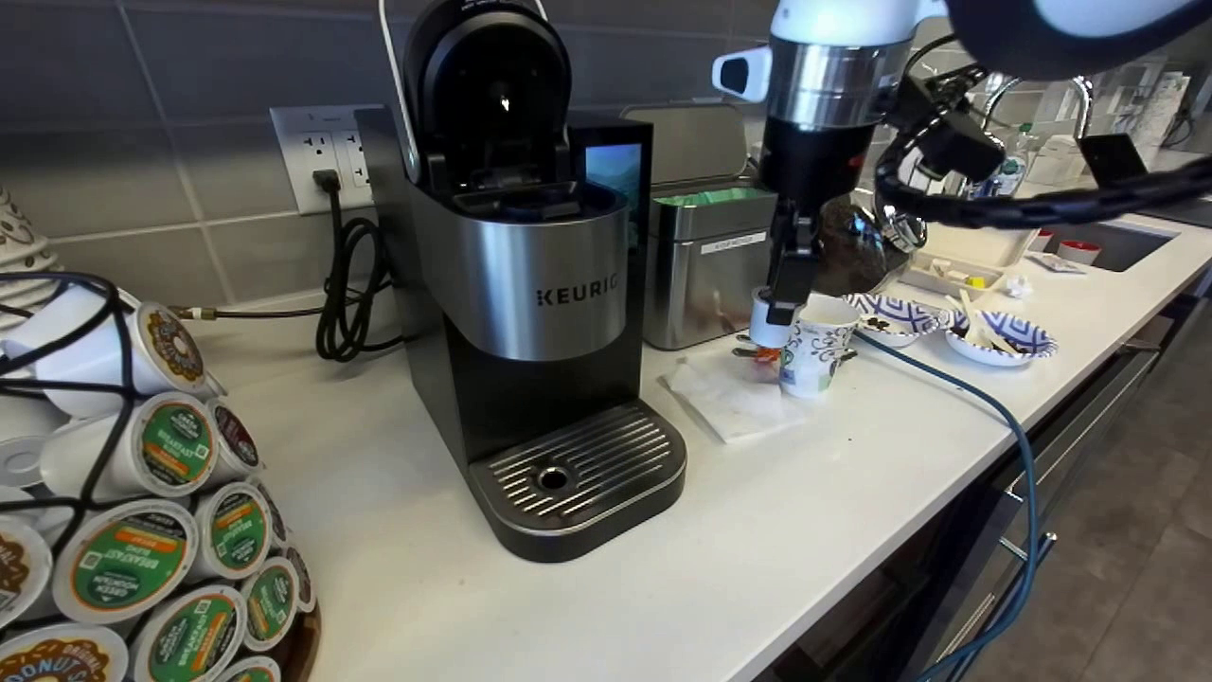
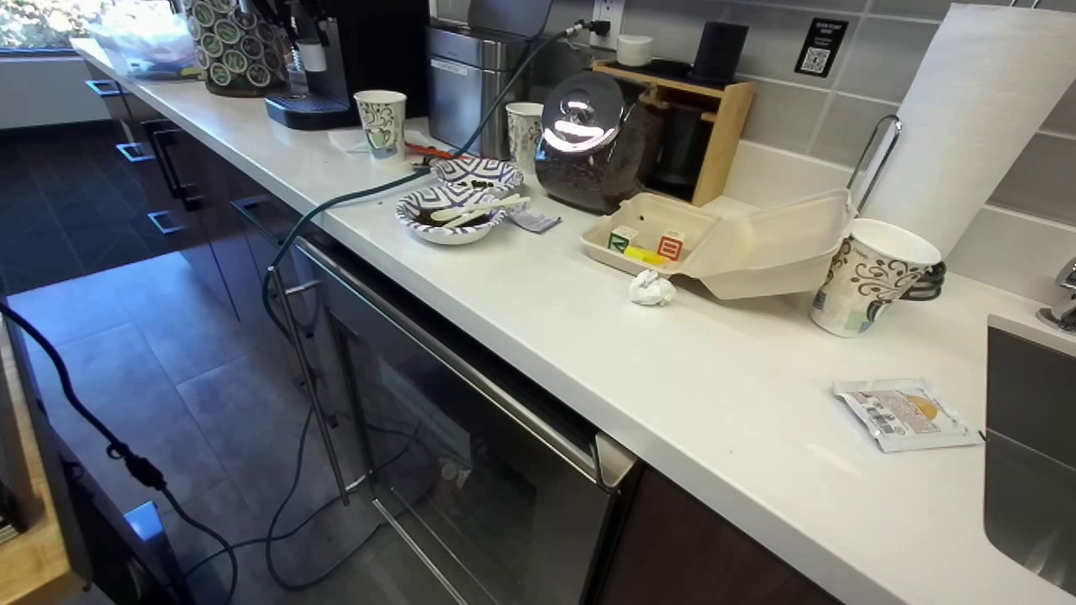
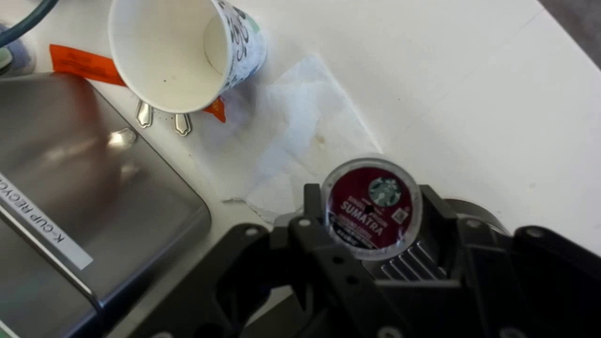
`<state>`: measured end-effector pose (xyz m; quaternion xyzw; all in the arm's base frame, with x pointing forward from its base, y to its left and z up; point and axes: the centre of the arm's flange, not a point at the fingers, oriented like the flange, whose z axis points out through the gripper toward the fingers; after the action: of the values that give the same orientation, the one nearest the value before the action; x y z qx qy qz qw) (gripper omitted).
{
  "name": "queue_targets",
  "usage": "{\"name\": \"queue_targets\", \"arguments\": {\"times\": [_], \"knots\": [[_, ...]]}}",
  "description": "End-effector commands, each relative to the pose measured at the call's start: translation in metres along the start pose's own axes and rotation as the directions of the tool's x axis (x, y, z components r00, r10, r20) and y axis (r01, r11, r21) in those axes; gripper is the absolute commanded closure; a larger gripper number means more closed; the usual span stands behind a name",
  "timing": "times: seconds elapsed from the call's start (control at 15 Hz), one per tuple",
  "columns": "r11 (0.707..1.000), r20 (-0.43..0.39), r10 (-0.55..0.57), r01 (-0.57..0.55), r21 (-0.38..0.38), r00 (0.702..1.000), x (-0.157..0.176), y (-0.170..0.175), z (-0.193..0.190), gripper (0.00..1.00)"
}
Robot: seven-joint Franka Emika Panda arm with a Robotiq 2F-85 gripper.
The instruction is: Place the creamer cup into the coffee machine
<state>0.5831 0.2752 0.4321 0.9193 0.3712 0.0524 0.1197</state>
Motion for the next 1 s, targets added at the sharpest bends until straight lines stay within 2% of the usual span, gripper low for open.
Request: {"name": "queue_targets", "arguments": {"times": [0.0, 0.27, 0.33, 0.4, 0.47, 0.6, 0.67, 0.8, 0.93], "knots": [[0.981, 0.028, -0.14, 0.142, -0.131, 0.99, -0.027, -0.042, -0.052, 0.74], [0.92, -0.023, -0.274, 0.255, -0.298, 0.961, -0.042, -0.082, -0.114, 0.74], [0.913, -0.045, -0.296, 0.269, -0.307, 0.954, -0.044, -0.081, -0.12, 0.74], [0.92, -0.039, -0.299, 0.277, -0.278, 0.953, -0.047, -0.074, -0.118, 0.74], [0.931, -0.036, -0.264, 0.244, -0.27, 0.964, -0.028, -0.082, -0.123, 0.49], [0.925, -0.033, -0.277, 0.257, -0.28, 0.96, -0.035, -0.079, -0.128, 0.49], [0.924, -0.029, -0.279, 0.26, -0.28, 0.96, -0.036, -0.076, -0.127, 0.74], [0.869, -0.05, -0.38, 0.339, -0.36, 0.924, -0.015, -0.078, -0.146, 0.74], [0.808, -0.035, -0.479, 0.425, -0.407, 0.877, -0.004, -0.092, -0.183, 0.74]]}}
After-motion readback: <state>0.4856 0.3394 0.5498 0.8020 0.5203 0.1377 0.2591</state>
